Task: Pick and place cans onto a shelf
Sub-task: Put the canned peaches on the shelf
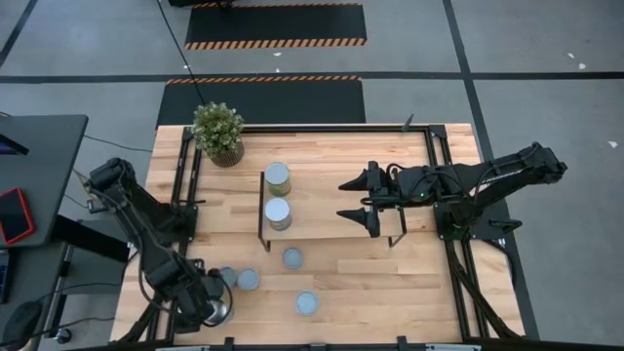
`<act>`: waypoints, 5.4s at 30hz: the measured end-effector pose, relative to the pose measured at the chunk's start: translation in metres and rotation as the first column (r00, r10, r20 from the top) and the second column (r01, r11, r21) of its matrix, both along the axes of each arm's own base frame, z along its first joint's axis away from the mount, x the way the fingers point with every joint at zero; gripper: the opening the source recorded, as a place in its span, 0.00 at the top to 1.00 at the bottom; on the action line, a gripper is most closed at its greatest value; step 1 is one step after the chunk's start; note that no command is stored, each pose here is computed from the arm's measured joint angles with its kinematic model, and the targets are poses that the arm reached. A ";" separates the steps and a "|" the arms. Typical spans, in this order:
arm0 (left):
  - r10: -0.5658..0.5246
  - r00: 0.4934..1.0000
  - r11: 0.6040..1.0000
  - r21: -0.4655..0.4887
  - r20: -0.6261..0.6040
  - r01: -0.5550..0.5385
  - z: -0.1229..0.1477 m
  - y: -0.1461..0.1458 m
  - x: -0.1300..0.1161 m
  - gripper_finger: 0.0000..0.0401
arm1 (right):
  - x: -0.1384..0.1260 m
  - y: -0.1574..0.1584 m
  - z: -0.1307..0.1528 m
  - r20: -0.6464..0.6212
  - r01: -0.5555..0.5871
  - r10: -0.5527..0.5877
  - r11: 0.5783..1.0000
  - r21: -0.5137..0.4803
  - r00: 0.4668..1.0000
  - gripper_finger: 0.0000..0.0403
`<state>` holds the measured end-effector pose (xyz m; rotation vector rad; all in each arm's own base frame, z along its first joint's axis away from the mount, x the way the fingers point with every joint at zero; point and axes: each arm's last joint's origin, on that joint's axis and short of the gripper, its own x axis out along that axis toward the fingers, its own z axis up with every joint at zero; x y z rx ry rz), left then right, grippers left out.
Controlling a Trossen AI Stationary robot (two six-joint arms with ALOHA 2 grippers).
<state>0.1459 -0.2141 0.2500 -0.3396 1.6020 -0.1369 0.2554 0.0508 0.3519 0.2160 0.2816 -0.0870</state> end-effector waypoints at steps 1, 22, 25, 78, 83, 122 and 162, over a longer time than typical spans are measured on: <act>0.019 1.000 1.000 0.000 -0.003 -0.019 -0.001 -0.001 0.001 0.03 | 0.000 0.000 0.000 0.000 -0.001 0.001 1.000 -0.002 1.000 0.14; 0.028 0.999 0.998 0.050 -0.023 -0.027 -0.019 -0.015 0.002 0.03 | 0.000 0.000 0.000 0.000 -0.006 0.006 1.000 -0.021 1.000 0.14; 0.006 0.999 0.997 0.071 -0.032 -0.003 -0.027 -0.019 0.004 0.03 | 0.000 0.000 0.000 -0.001 -0.005 0.005 1.000 -0.021 1.000 0.14; 0.340 0.906 0.938 -0.022 0.253 -0.345 0.001 -0.017 0.069 0.20 | -0.030 -0.010 0.015 -0.001 -0.132 0.132 0.989 0.071 0.991 0.14; 0.329 0.889 0.943 -0.063 0.319 -0.326 0.044 -0.002 0.095 0.20 | -0.036 -0.011 0.020 0.022 -0.141 0.140 0.989 0.048 0.990 0.14; 0.260 0.742 0.925 0.061 0.618 -0.374 0.131 0.309 0.200 0.20 | -0.054 -0.032 0.027 0.035 0.115 -0.116 0.993 0.026 0.993 0.14; -0.026 0.852 0.965 0.236 0.522 -0.115 0.098 0.294 0.222 0.12 | -0.053 -0.038 0.028 0.034 0.092 -0.092 0.996 -0.016 0.995 0.14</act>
